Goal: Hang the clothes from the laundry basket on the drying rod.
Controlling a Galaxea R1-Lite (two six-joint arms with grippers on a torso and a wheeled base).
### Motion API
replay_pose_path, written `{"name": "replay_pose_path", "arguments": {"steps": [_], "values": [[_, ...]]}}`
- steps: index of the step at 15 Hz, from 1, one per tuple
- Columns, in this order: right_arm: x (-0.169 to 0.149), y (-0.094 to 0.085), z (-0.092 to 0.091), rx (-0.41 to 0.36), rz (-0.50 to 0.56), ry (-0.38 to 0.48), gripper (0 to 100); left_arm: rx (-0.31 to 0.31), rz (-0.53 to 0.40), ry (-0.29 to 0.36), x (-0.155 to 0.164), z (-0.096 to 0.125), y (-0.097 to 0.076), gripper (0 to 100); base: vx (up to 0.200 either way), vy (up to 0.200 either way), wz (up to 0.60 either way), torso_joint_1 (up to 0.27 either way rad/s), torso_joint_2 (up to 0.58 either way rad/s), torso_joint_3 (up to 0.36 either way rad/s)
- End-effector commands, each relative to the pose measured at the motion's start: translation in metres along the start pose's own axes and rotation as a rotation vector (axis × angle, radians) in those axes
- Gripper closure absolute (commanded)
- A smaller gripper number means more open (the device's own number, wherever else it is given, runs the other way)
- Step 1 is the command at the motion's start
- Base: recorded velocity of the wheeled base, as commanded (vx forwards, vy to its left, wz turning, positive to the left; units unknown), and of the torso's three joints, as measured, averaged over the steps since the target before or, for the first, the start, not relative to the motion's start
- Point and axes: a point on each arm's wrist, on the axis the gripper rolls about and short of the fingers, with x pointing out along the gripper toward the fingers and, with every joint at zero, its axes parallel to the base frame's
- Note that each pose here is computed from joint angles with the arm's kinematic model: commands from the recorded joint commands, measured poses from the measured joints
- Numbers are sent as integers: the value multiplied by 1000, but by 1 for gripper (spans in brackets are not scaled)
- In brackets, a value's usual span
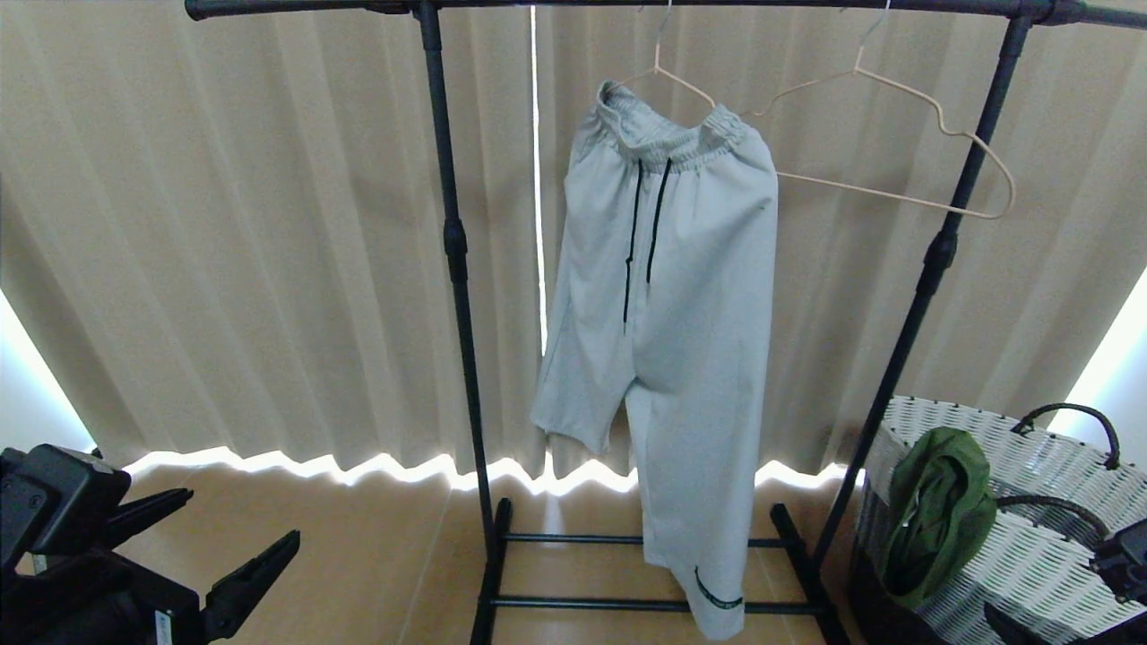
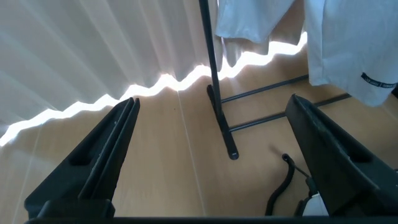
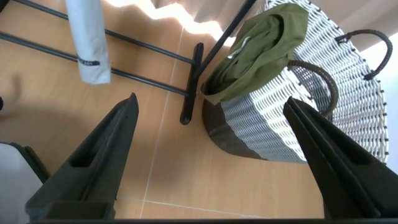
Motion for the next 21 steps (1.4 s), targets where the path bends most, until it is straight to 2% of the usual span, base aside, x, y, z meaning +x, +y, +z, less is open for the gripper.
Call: {"name": "replay_pose_path", "arguments": {"steps": [1,5,8,21], "values": [[0,0,0,1,0,1,0,1,1,-2,0,0,0,0,0,0,0,0,0,0],[-2,3,1,-6,33,-24,0,5,0,-7,-1,1,0,0,0,0,0,0,0,0],[-5,9,4,4,91,-59,0,7,-8,-4,-1,0,0,0,0,-200,0,1,7,2],[-6,10,1,3,94,-47,0,10,-25,-12,-3,-1,-1,0,0,-200,0,3,2,2]]}}
